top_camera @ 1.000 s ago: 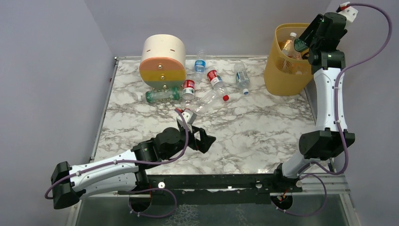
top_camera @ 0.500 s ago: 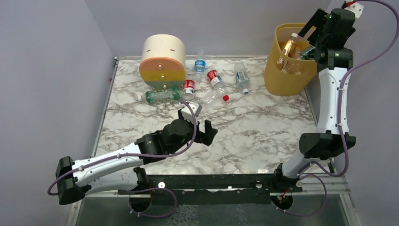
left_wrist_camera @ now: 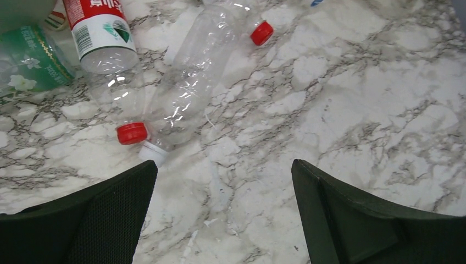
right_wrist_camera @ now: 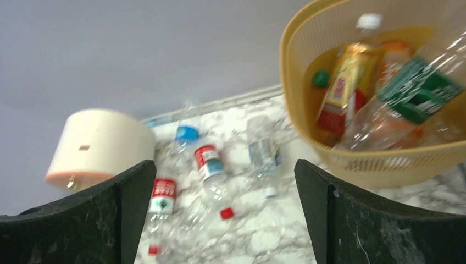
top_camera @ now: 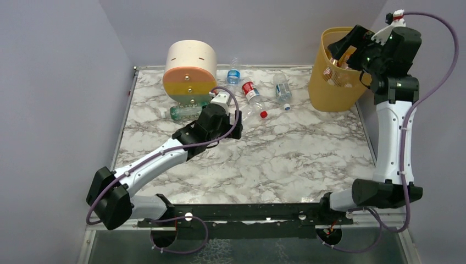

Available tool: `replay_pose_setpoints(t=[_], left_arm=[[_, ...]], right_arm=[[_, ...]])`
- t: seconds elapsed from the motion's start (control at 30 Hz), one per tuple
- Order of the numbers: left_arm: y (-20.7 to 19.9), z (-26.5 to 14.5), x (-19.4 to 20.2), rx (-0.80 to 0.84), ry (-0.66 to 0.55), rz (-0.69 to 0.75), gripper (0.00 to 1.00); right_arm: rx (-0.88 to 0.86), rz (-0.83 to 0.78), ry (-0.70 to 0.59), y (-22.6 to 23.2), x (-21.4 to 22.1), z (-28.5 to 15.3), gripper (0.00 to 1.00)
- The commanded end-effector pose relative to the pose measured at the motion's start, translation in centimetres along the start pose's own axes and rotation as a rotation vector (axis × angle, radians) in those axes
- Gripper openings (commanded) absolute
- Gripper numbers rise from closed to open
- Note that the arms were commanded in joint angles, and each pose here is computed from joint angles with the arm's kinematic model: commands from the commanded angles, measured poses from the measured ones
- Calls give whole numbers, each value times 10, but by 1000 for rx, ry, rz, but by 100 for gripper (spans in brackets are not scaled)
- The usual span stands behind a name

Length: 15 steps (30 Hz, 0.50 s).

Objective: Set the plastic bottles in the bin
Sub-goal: Place the plastic bottle in the trash bin, then pick up the plastic bottle at the center of the board.

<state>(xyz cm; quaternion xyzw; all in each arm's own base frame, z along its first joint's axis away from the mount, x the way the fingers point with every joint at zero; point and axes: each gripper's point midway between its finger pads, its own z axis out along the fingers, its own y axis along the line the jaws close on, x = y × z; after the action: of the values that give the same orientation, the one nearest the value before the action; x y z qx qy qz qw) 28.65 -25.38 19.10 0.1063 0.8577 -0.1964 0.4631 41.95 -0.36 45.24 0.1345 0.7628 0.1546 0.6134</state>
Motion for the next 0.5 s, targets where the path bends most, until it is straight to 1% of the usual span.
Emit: replay_pose_setpoints(t=[0.0,0.17,0.33,0.47], left_arm=[[1,15,-20,25,-11,58,99],[0,44,-16,21,13,106,99],[-7,73,-17,43,13,176,95],[3,92,-14,-18,36,245,94]], right_arm=[[-278,26,73,48,30,-37,100],[-418,79,156,68,70,-61,100],[-440,85,196,69,93,-71,100],[-443,76,216,68,102,-75,100]])
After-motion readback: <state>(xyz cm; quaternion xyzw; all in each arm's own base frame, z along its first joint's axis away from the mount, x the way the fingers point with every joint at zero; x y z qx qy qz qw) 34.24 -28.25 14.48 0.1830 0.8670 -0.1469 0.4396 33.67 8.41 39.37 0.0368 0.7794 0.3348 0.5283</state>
